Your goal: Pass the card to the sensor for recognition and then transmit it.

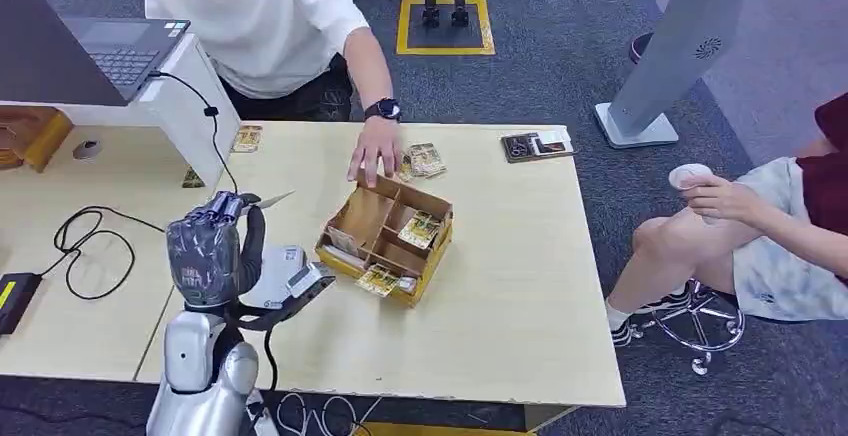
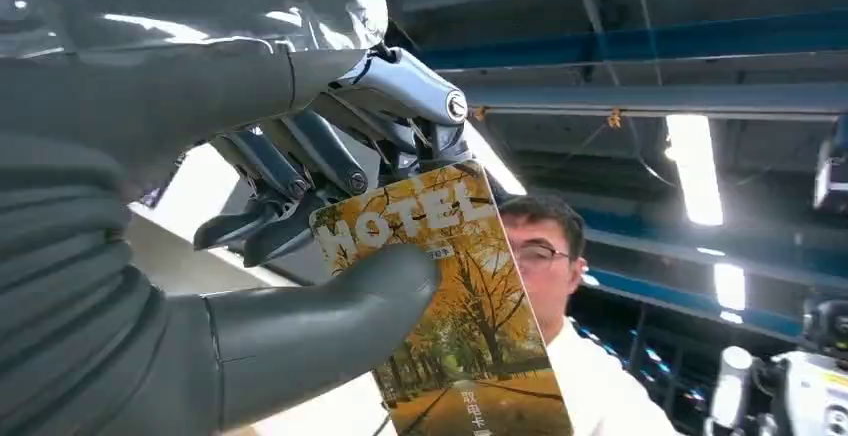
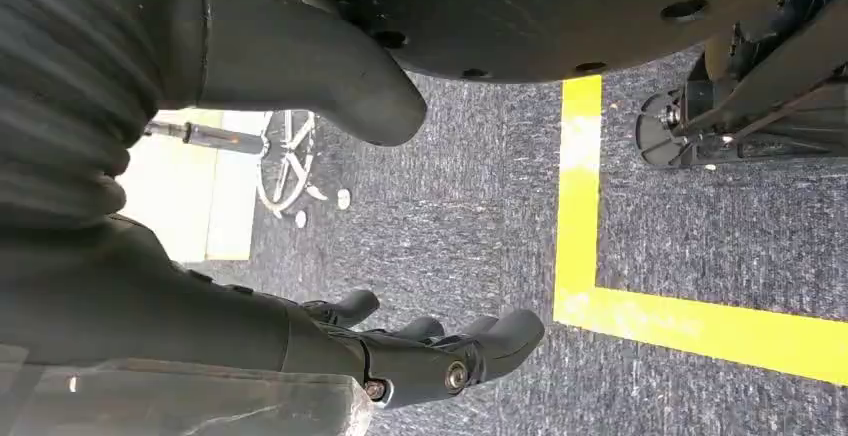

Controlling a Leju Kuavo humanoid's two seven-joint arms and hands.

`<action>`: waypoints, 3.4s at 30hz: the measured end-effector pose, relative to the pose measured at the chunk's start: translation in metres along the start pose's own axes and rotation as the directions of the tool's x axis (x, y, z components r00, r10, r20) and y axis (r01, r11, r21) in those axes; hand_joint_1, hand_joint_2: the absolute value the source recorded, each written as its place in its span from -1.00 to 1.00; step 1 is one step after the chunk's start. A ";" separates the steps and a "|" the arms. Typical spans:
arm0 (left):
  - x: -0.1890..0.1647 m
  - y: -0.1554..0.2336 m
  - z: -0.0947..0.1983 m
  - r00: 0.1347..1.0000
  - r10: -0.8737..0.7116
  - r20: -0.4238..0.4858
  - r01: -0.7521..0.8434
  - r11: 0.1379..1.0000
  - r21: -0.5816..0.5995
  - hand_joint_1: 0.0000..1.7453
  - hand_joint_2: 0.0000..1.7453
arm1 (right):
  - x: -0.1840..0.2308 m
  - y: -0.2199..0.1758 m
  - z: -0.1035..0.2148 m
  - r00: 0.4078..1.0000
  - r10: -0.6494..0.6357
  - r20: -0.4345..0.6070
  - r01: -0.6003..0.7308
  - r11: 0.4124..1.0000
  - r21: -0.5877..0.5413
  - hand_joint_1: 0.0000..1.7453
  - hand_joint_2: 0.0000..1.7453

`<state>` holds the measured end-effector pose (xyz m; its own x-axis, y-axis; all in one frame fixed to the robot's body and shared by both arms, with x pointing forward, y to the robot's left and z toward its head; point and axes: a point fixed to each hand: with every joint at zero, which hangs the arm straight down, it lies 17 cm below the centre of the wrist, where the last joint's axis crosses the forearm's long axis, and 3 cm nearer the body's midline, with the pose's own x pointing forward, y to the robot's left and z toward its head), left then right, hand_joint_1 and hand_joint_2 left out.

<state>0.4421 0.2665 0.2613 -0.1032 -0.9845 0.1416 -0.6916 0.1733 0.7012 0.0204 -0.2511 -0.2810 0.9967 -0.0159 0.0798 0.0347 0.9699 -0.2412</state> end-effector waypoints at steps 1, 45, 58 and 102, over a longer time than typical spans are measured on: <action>-0.002 0.000 -0.002 1.000 -0.005 -0.010 0.005 1.000 0.002 1.00 1.00 | 0.000 0.000 0.000 1.000 0.000 0.000 0.000 1.000 0.000 -1.00 1.00; -0.018 -0.088 0.000 0.996 -0.032 -0.082 0.015 0.978 -0.208 -1.00 1.00 | 0.006 -0.002 -0.002 1.000 0.019 0.023 -0.019 1.000 0.006 -1.00 1.00; 0.021 -0.041 -0.006 0.990 0.141 0.010 -0.139 0.987 -0.079 -1.00 1.00 | 0.006 -0.003 -0.002 1.000 0.003 0.024 -0.003 1.000 0.005 -1.00 1.00; 0.113 -0.043 0.092 0.883 0.149 0.446 -0.052 0.974 -0.222 -1.00 1.00 | 0.002 -0.003 -0.002 1.000 0.003 0.014 -0.003 1.000 0.015 -1.00 1.00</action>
<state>0.3947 0.1454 0.1828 -0.5125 -0.8548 -0.0821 -0.5091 0.2255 0.8306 0.0223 -0.2543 -0.2820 0.9956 -0.0093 0.0927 0.0302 0.9734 -0.2269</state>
